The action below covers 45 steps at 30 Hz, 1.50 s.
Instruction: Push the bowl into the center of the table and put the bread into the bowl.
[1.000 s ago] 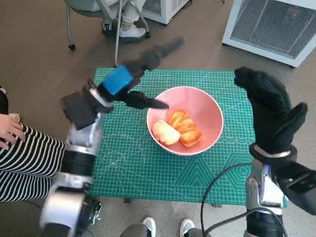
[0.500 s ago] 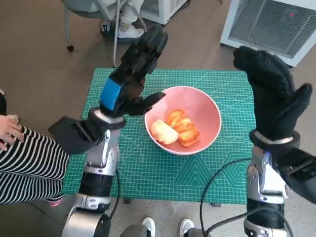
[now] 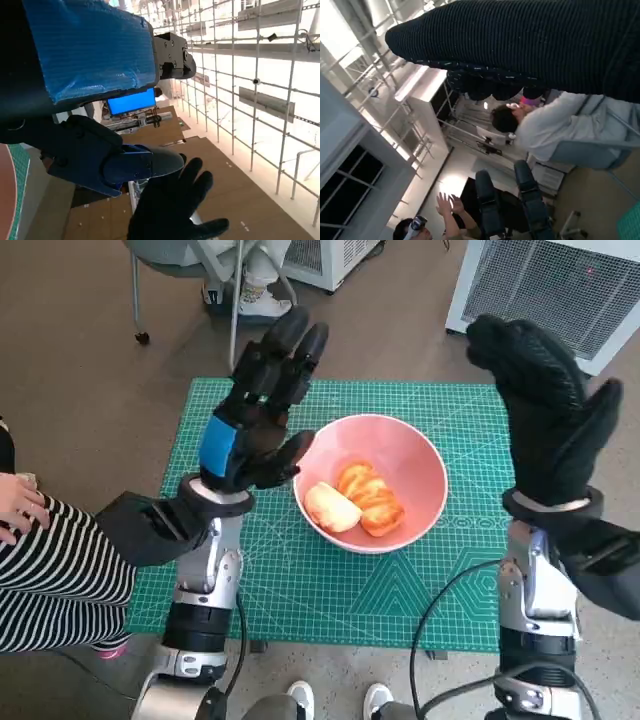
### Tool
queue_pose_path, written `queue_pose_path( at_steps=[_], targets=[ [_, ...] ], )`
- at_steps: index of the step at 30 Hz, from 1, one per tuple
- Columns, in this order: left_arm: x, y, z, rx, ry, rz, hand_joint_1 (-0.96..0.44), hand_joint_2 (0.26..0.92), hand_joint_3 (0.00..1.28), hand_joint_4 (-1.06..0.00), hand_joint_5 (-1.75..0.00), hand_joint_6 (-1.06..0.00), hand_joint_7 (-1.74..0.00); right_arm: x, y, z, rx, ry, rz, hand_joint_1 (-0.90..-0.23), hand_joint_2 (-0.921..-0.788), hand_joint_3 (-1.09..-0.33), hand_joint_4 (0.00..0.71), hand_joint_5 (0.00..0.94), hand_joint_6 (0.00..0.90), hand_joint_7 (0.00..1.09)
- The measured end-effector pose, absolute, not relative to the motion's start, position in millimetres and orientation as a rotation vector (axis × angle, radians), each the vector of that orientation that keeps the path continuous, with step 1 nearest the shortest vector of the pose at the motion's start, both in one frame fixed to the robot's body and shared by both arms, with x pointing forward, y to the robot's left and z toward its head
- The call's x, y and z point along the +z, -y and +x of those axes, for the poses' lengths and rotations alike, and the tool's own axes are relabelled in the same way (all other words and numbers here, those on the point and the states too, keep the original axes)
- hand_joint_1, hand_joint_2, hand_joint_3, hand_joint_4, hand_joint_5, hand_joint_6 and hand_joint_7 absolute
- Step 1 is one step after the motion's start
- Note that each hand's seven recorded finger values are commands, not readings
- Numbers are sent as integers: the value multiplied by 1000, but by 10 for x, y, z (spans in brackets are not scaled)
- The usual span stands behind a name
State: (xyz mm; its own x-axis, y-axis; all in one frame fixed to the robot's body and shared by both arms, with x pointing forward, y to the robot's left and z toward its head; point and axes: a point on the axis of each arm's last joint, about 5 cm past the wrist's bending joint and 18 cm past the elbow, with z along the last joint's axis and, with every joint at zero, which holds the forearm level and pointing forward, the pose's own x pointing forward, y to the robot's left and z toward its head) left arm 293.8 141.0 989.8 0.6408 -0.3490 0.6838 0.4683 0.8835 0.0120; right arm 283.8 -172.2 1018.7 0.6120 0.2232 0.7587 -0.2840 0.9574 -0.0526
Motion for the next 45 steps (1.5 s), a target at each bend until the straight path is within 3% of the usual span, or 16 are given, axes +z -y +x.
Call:
queue_pose_path(
  at_steps=[18,45],
  targets=[
    [9829,-1446,2953,-477,725,-185,-518,921,264,-92,-11,1,-404,10201,1685,2873,289,831,47,-666,-921,-671,164,1,96,443],
    [9780,-1497,2961,-445,721,-168,-519,921,224,-113,-15,1,-400,10113,1696,2922,281,801,45,-669,-921,-683,155,0,88,429]
  ],
)
